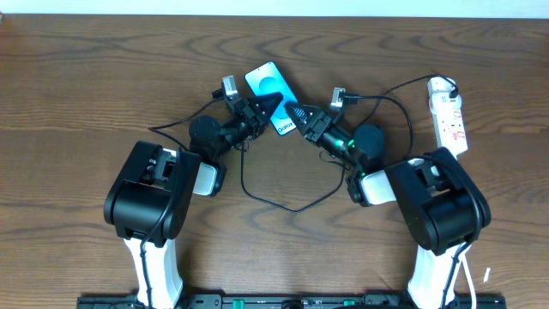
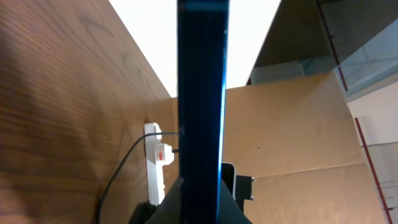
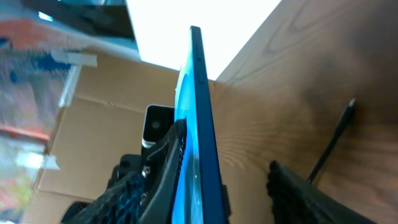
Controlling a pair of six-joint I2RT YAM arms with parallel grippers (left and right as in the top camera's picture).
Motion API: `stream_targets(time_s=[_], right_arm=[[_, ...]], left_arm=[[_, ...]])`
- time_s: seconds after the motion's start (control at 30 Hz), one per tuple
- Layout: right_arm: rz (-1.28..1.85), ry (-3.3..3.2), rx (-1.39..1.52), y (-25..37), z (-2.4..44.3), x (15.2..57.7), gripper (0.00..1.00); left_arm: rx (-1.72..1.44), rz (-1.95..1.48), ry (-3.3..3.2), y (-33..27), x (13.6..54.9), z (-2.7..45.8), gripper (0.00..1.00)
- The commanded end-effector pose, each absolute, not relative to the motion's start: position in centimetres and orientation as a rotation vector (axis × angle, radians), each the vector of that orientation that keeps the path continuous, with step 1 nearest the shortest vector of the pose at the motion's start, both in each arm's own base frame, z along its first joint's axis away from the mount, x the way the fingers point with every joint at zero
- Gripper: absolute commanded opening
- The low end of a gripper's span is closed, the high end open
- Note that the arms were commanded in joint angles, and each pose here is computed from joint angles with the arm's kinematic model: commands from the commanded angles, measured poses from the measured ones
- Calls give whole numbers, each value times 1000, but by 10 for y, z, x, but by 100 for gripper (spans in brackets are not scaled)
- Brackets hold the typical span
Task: Plug charger to phone and switch on socket
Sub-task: 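Release the right gripper and move the phone left with the left gripper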
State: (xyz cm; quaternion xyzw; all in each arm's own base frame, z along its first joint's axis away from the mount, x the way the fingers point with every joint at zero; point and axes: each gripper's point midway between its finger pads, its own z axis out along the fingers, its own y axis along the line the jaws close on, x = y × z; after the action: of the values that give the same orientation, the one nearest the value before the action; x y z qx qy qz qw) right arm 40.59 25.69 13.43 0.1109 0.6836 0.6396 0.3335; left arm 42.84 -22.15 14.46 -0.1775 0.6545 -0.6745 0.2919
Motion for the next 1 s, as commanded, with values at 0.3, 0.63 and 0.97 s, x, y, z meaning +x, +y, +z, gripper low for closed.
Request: stream_targets(time_s=[0.3,0.63,0.97], right_arm=[[1635,1865,102,216,120,407,99],[1497,2184,130,210,60,388,99],[994,2325,-1,169,90,365,99]], left_arm=[[-458,-1918,1784,-198,427,155,8],[-417,-2067,1919,-204,403,150,7],[-644,-2132,1887,-199,413,152,7]])
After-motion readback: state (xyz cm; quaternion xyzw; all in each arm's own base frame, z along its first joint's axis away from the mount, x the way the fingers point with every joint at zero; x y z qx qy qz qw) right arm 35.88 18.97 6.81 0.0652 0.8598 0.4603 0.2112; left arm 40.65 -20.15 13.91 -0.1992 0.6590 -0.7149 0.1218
